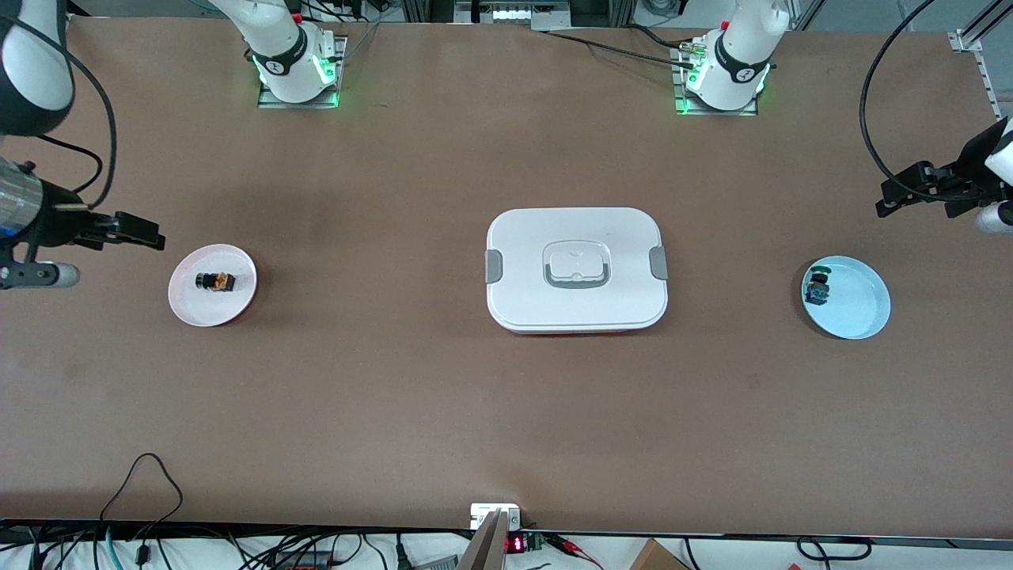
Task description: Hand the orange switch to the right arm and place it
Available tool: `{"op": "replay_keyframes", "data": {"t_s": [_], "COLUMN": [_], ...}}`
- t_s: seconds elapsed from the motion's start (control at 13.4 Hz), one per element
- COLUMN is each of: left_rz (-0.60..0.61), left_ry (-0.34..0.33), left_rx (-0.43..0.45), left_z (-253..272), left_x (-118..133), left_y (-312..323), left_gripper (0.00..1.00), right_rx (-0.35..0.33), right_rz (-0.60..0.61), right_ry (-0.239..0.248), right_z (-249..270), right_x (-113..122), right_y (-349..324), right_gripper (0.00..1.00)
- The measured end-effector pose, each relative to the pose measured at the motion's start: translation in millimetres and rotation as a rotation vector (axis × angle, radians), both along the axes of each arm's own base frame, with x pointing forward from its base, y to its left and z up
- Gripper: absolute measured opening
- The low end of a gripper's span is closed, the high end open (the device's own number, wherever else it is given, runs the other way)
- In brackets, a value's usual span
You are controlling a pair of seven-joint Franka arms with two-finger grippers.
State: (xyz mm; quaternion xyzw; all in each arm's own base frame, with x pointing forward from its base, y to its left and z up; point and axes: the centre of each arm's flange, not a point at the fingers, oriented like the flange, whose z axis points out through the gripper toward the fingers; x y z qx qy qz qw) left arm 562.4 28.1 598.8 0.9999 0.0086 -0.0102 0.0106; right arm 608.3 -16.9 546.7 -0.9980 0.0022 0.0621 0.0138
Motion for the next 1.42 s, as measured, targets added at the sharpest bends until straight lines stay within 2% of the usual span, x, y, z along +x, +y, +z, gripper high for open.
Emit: {"op": "replay_keyframes", "data": {"t_s": [0.3, 0.67, 0.89, 1.42], "left_rz": [0.0, 0.0, 0.0, 0.0], "left_ry": [0.0, 0.0, 0.0, 0.0], "left_rx": [0.0, 0.0, 0.0, 0.0], "left_z": [0.0, 0.0, 0.0, 0.0], "left_x": [0.0, 0.0, 0.0, 0.0], "left_y": [0.0, 0.0, 0.0, 0.0], "left_gripper": [1.0, 1.0, 1.0, 1.0], "right_rx": [-0.03, -0.038, -0.036, -0.03], "right_rz": [-0.013, -0.037, -0.039, -0.038], "right_ry": [0.016, 0.029, -0.002, -0.025], "right_z": [33.3, 25.7, 14.0, 28.8], "right_x": [-8.3, -7.3, -6.4, -20.0], "right_y": [5.2, 1.1, -0.6, -2.3], "right_gripper": [1.0, 1.0, 1.0, 1.0]}}
